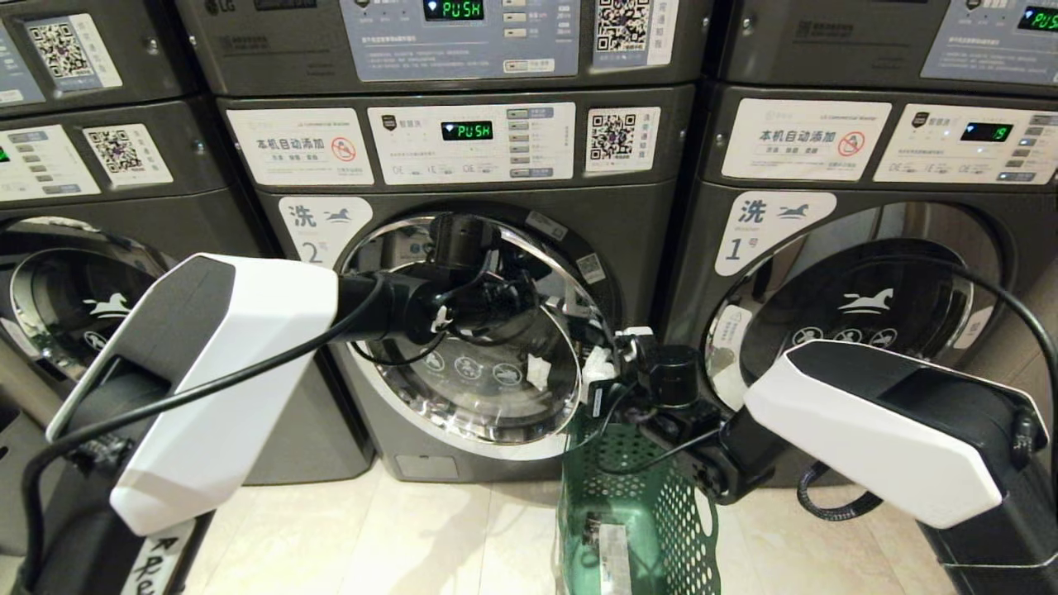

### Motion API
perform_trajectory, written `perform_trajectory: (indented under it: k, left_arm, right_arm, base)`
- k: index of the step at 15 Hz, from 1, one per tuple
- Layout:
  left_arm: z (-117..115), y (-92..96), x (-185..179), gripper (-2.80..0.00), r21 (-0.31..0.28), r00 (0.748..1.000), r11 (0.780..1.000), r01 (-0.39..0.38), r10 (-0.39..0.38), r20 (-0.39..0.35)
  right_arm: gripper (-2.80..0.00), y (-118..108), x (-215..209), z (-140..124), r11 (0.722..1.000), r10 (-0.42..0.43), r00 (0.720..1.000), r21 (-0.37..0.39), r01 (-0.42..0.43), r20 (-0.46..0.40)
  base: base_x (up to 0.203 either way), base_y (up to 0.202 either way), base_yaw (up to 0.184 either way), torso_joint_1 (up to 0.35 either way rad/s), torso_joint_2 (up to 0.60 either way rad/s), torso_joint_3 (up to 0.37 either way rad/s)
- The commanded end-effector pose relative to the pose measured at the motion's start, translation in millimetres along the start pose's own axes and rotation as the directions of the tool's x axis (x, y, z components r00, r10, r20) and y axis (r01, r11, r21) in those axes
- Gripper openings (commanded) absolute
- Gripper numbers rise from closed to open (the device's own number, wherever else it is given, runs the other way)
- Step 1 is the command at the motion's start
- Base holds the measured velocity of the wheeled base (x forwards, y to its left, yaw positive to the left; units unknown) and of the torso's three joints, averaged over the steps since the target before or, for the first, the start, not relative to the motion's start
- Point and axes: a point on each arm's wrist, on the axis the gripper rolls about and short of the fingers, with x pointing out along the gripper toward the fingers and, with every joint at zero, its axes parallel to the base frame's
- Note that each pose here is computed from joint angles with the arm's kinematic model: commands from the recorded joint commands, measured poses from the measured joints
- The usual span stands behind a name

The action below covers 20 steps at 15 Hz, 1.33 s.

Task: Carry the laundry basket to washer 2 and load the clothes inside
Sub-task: Press the washing machine door tightly with the right hand

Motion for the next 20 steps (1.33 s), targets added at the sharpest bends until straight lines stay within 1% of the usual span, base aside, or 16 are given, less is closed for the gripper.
perform_trajectory:
  k: [1,4,7,9,10,12,13,14,15,16,17,18,20]
  left_arm:
    - [4,-3.5,-5,-2.80,-0.003,1.000,1.000,0.008,-0.008,0.011]
    - [9,-7.6,-12,-2.80,-0.001,1.000,1.000,0.001,-0.001,0.024]
    - [17,-10.2,-21,-2.80,0.006,0.996,0.999,-0.054,0.054,0.077]
    - [28,-0.4,-29,-2.80,0.034,0.992,0.995,-0.093,0.090,0.094]
    - [34,5.2,-33,-2.80,0.036,0.986,0.991,-0.126,0.122,0.114]
    - [39,13.5,-36,-2.80,0.061,0.971,0.979,-0.197,0.186,0.147]
    - [40,19.0,-37,-2.80,0.091,0.958,0.964,-0.251,0.233,0.168]
    - [41,26.7,-39,-2.80,0.122,0.941,0.942,-0.313,0.290,0.176]
    - [43,30.2,-46,-2.80,0.141,0.932,0.928,-0.345,0.321,0.169]
    - [45,34.8,-52,-2.80,0.146,0.925,0.918,-0.368,0.346,0.159]
    - [47,36.6,-56,-2.80,0.145,0.920,0.914,-0.380,0.357,0.162]
    - [50,38.9,-62,-2.80,0.141,0.915,0.910,-0.389,0.366,0.168]
    - [54,37.5,-71,-2.80,0.145,0.913,0.909,-0.392,0.366,0.179]
  right_arm:
    - [-2.80,-4,21,-13,1.000,-0.031,0.999,0.000,0.031,0.030]
    - [-2.80,-10,36,-16,0.999,-0.045,0.996,-0.025,0.047,0.073]
    - [-2.80,-23,44,-5,0.994,-0.099,0.987,-0.029,0.104,0.130]
    - [-2.80,-28,49,-3,0.993,-0.112,0.983,-0.028,0.117,0.147]
    - [-2.80,-32,52,1,0.989,-0.135,0.976,-0.030,0.142,0.170]
    - [-2.80,-37,60,4,0.985,-0.162,0.964,-0.028,0.172,0.209]
    - [-2.80,-40,63,4,0.982,-0.174,0.960,-0.031,0.185,0.220]
    - [-2.80,-42,65,3,0.981,-0.181,0.961,-0.036,0.193,0.210]
    - [-2.80,-44,68,6,0.980,-0.183,0.959,-0.034,0.194,0.219]
    - [-2.80,-45,73,6,0.980,-0.181,0.955,-0.032,0.194,0.236]
    - [-2.80,-47,78,5,0.980,-0.183,0.950,-0.029,0.196,0.252]
    - [-2.80,-51,83,0,0.978,-0.193,0.948,-0.028,0.206,0.252]
    - [-2.80,-52,85,-6,0.977,-0.200,0.949,-0.029,0.213,0.243]
  base:
    - [0.000,0.000,0.000,0.000,0.00,0.000]
    - [0.000,0.000,0.000,0.000,0.00,0.000]
    - [0.000,0.000,0.000,0.000,0.00,0.000]
    - [0.000,0.000,0.000,0.000,0.00,0.000]
    - [0.000,0.000,0.000,0.000,0.00,0.000]
    - [0.000,0.000,0.000,0.000,0.00,0.000]
    - [0.000,0.000,0.000,0.000,0.00,0.000]
    - [0.000,0.000,0.000,0.000,0.00,0.000]
    - [0.000,0.000,0.000,0.000,0.00,0.000]
    - [0.000,0.000,0.000,0.000,0.00,0.000]
    - [0.000,0.000,0.000,0.000,0.00,0.000]
    - [0.000,0.000,0.000,0.000,0.00,0.000]
    - [0.000,0.000,0.000,0.000,0.00,0.000]
